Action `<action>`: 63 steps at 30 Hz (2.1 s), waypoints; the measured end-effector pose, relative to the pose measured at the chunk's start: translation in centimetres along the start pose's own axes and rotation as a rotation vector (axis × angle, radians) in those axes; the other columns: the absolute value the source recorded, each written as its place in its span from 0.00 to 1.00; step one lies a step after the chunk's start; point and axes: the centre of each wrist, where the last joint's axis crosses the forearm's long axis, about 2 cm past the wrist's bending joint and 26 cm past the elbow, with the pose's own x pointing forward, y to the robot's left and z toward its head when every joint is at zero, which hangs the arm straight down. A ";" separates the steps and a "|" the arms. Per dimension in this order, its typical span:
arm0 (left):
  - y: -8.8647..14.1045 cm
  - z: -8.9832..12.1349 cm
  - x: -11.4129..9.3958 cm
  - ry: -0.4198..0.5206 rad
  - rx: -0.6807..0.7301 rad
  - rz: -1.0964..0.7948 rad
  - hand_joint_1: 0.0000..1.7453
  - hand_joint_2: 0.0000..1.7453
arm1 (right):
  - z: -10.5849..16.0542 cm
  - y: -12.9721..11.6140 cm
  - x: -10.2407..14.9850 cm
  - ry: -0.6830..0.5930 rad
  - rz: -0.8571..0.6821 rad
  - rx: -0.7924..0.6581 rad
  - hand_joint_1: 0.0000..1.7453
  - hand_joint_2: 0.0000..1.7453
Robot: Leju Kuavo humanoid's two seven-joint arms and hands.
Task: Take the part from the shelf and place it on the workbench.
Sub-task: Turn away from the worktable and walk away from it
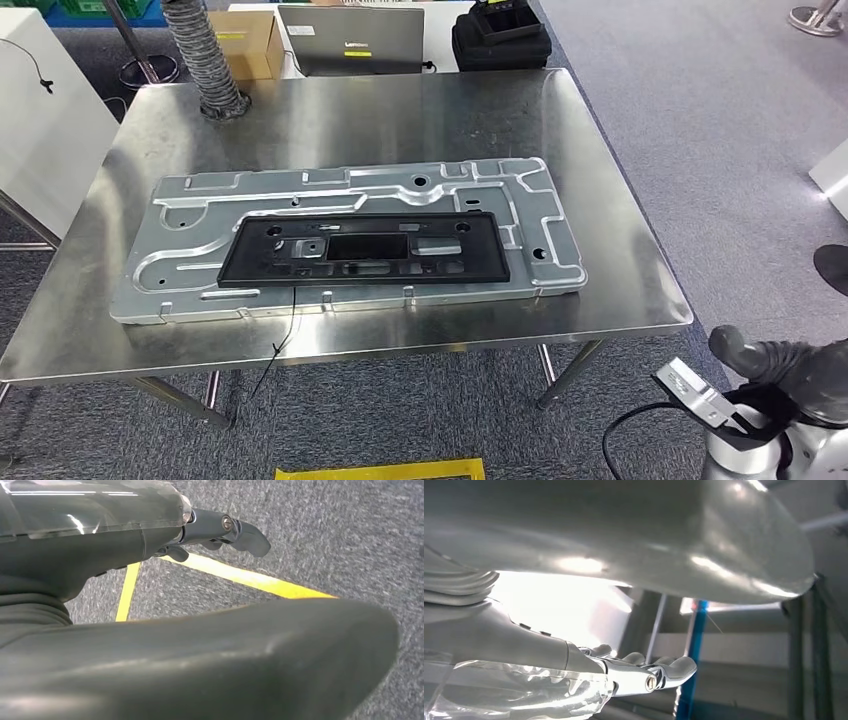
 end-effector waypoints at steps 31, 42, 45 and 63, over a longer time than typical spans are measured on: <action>-0.2 0.1 -0.1 -0.012 -0.007 -0.020 0.00 0.00 | 10.1 -1.8 0.8 0.283 -0.073 0.281 0.00 0.00; -0.3 0.4 -0.7 -0.003 -0.021 -0.023 0.00 0.00 | 20.8 -0.6 2.2 0.772 -0.217 0.452 0.00 0.00; -0.4 0.4 -0.7 -0.004 -0.021 -0.022 0.00 0.00 | 23.7 -0.7 2.8 0.853 -0.222 0.542 0.00 0.00; -0.9 0.4 -0.6 -0.021 -0.067 -0.059 0.00 0.00 | 37.0 -6.6 10.3 1.348 -0.119 1.682 0.00 0.00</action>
